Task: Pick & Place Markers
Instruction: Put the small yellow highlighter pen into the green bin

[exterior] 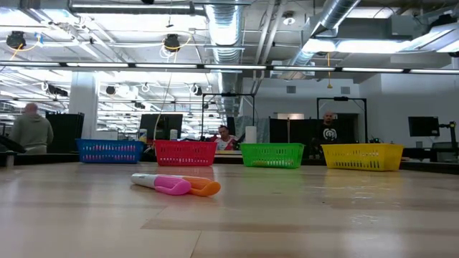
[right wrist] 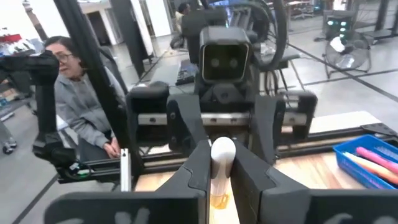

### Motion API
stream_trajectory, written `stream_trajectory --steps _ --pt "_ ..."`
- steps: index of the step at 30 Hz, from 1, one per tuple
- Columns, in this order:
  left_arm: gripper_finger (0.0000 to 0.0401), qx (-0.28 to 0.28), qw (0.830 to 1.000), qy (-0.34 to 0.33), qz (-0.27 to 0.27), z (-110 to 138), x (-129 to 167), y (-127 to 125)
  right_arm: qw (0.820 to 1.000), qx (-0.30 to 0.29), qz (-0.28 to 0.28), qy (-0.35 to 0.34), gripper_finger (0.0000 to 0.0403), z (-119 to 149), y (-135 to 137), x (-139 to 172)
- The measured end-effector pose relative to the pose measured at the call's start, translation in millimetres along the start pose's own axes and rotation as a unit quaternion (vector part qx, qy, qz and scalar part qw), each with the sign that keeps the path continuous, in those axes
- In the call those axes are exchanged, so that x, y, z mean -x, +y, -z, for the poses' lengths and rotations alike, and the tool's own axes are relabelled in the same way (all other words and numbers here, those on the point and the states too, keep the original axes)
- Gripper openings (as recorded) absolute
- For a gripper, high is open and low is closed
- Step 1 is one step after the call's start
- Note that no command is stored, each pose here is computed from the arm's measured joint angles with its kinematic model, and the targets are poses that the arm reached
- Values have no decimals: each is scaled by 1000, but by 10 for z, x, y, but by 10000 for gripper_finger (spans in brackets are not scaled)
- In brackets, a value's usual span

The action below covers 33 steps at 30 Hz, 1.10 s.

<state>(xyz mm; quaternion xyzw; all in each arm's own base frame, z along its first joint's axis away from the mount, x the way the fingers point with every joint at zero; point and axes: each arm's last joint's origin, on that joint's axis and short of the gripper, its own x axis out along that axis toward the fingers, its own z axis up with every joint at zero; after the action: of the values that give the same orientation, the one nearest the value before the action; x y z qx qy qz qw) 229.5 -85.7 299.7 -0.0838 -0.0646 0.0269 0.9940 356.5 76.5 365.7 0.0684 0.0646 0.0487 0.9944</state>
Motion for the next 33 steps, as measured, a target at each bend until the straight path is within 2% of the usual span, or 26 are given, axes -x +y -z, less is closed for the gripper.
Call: stream_trajectory --steps 7,12,17,20,23,27,30,33 --pt "208 -21 998 51 0 -189 315 154 999 1 41 25 26 43 -106 -4" --pt "204 -15 993 113 19 -181 495 227 988 0 123 90 26 166 -302 14" --pt "193 -44 986 158 -3 -80 534 267 957 -7 236 167 26 314 -558 89" --pt "186 -77 983 158 -54 -2 544 312 931 -20 304 204 26 380 -767 160" --pt "179 -71 981 159 -86 67 561 346 905 -33 356 231 26 413 -1007 239" --pt "170 -67 980 164 -91 120 565 355 881 -49 396 252 26 418 -1339 340" --pt "166 -67 980 164 -93 126 566 358 874 -49 401 270 26 443 -1599 364" --pt "162 -66 978 157 -120 119 561 387 867 -47 396 298 26 513 -1857 376"
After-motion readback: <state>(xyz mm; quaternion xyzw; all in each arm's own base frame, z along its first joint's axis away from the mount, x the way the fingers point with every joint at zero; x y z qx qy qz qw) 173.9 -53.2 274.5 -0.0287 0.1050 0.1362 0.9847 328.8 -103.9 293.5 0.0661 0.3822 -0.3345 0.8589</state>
